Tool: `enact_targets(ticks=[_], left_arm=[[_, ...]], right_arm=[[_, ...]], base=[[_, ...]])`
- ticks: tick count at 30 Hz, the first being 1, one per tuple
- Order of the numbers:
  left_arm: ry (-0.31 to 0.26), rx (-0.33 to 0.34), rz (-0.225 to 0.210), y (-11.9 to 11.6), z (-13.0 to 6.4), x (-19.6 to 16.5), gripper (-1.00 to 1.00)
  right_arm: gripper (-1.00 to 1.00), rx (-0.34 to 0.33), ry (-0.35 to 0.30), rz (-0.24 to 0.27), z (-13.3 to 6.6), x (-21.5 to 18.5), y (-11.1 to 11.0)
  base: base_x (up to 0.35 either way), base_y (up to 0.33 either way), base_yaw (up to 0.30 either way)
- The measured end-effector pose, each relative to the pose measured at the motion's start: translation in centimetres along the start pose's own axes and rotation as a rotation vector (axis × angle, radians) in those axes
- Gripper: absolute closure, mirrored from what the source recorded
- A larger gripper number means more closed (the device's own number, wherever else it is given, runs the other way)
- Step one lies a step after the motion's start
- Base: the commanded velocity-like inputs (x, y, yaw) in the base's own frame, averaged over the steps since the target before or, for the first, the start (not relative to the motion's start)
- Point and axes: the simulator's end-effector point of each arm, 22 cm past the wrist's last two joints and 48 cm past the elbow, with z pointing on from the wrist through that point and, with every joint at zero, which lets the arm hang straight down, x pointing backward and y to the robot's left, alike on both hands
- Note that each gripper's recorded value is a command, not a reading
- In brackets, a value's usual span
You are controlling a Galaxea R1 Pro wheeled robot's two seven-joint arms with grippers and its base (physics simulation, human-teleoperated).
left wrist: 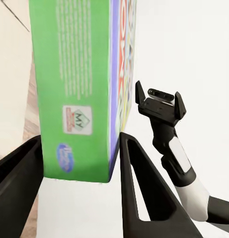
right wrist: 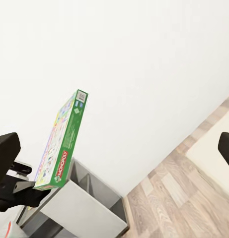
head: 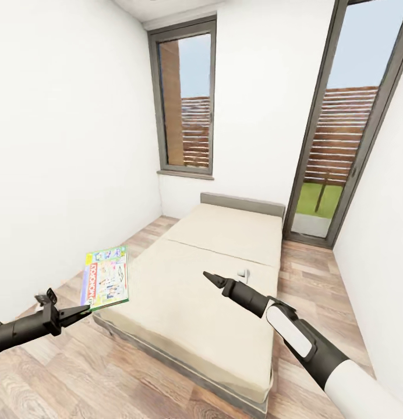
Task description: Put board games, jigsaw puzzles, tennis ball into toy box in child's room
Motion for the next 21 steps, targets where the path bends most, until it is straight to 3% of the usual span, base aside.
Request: enact_targets(ticks=[21], left_arm=[[0.001, -0.001, 0.0, -1.2, -0.4, 0.1, 1.0]], right_arm=[[-1.0, -0.001, -0.001, 0.0, -0.3, -0.6, 1.2]], base=[[0.0, 0.0, 0.29]])
